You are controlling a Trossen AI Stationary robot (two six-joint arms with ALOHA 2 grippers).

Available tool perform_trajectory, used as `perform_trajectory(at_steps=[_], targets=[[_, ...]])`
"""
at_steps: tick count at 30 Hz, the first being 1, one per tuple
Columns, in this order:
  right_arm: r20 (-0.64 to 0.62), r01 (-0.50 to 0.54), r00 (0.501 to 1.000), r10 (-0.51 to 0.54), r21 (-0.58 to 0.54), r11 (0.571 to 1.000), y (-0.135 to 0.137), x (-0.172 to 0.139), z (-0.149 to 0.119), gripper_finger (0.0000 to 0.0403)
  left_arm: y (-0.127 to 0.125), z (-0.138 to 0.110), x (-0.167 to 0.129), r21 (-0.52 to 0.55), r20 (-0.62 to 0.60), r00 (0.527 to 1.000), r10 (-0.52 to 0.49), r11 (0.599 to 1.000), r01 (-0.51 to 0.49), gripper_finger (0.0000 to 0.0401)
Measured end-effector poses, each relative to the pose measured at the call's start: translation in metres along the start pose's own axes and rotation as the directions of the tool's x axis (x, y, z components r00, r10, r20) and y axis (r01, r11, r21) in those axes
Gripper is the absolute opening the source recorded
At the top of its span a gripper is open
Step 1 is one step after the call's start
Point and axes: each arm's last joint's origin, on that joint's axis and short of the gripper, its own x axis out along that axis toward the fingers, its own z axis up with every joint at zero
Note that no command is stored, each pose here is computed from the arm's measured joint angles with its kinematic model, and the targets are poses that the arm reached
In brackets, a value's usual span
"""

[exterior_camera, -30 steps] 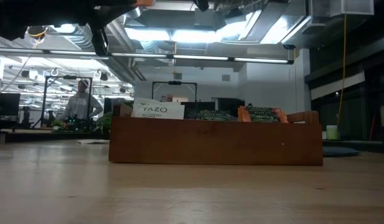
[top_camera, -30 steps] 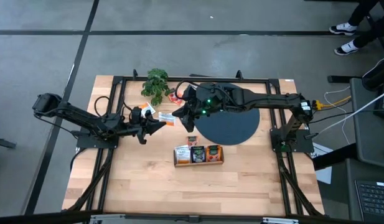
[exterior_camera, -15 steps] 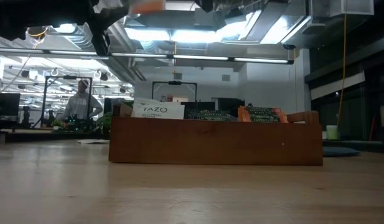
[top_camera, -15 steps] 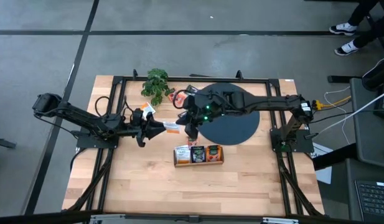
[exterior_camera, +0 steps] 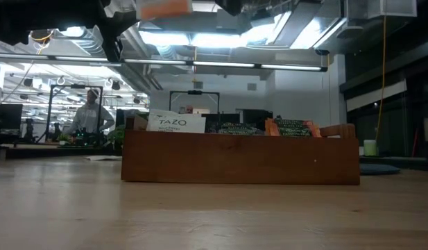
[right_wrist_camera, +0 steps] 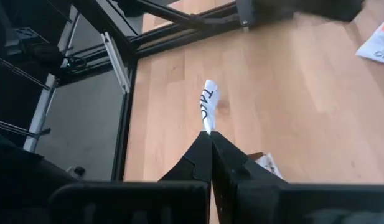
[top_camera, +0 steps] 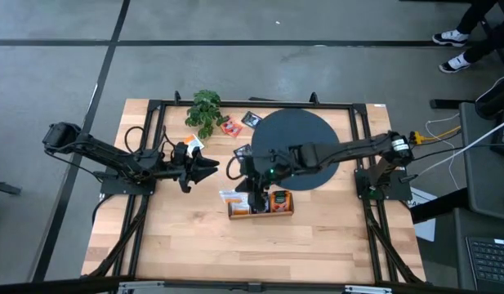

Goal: Pick & Place Tea
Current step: Put the bottom white tea bag into the left section of the wooden organizer

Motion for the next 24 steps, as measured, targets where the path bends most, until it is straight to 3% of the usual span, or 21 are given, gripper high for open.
perform_trajectory(at_steps=[14,24], targets=[[-0.001,-0.043,0.999,0.043,0.085,0.995,-0.017,0.045,-0.062,0.0,0.0,0.0,0.0,-0.051,-0.007,1.0,-0.002,0.999,0.002,0.0152],[-0.026,-0.006,1.0,0.01,0.126,0.992,-0.036,0.06,-0.104,0.0,0.0,-0.001,0.0,-0.051,-0.008,1.0,-0.002,0.999,0.002,0.0152]])
